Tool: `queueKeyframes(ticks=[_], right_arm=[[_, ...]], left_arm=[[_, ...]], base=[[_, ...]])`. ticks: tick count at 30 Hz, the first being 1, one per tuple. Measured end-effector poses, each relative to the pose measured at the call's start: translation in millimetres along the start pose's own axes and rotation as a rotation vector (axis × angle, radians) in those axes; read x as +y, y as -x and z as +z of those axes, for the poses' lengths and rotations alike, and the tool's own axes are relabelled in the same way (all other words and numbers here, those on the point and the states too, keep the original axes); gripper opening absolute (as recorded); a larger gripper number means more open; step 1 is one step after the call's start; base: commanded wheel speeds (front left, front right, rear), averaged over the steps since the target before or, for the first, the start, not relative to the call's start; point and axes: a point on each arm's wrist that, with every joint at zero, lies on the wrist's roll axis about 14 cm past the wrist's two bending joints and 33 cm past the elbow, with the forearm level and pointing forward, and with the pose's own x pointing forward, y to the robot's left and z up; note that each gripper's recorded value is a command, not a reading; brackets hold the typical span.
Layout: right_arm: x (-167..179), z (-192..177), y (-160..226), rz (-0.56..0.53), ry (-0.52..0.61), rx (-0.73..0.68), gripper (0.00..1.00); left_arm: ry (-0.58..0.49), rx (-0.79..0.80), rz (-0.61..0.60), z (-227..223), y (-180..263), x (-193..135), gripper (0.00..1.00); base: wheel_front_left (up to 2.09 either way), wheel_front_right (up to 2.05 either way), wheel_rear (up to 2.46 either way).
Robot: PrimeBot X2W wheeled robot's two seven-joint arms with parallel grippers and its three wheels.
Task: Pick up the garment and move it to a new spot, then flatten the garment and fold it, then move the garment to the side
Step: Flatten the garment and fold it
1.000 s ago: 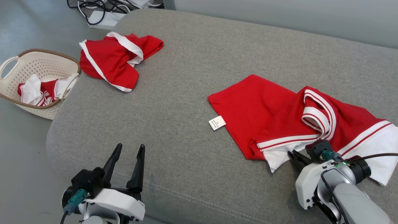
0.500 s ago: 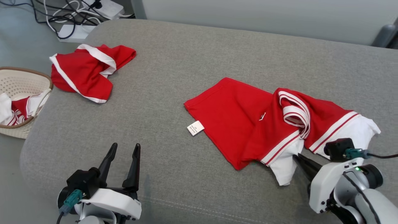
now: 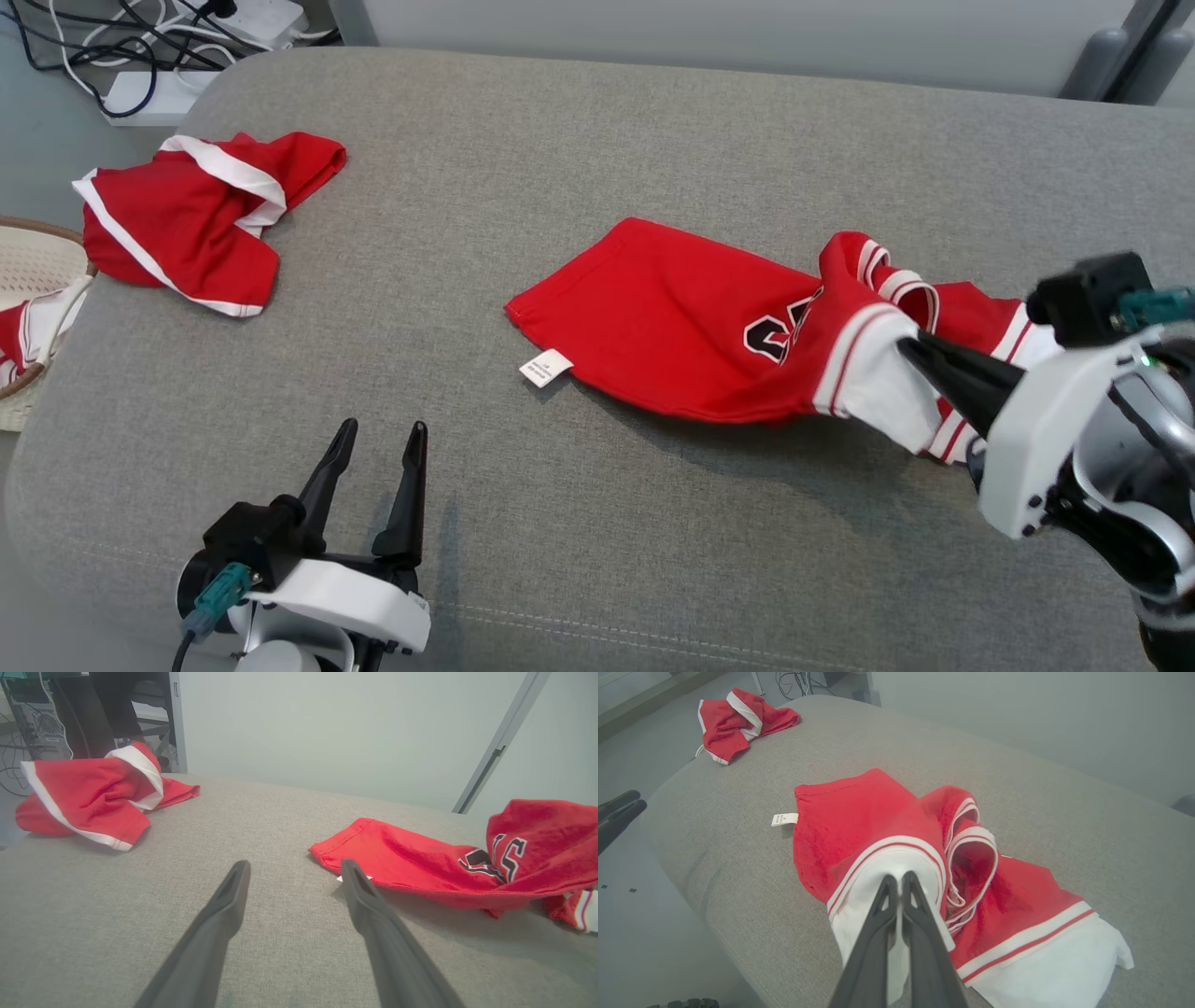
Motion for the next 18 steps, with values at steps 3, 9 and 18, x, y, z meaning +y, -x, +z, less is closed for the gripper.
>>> queueKeyframes(ticks=[3, 9, 18], right_arm=[[9.0, 20.6, -22.7, 0.046, 0.034, -0.016, 0.0], [22.8, 24.0, -78.9, 0.107, 0.026, -0.022, 0.0], [72.4, -33.6, -115.7, 0.234, -0.072, 0.073, 0.0]], left_arm=[[-0.001, 0.001, -0.005, -0.1, -4.7, -1.7, 1.0], [-0.004, -0.005, -0.006, 3.3, -11.1, 0.8, 1.0], [-0.003, 0.009, 0.019, -0.3, -5.8, 8.9, 1.0]], base=[[0.0, 0.0, 0.0], [0.0, 0.0, 0.0], [0.0, 0.0, 0.0]])
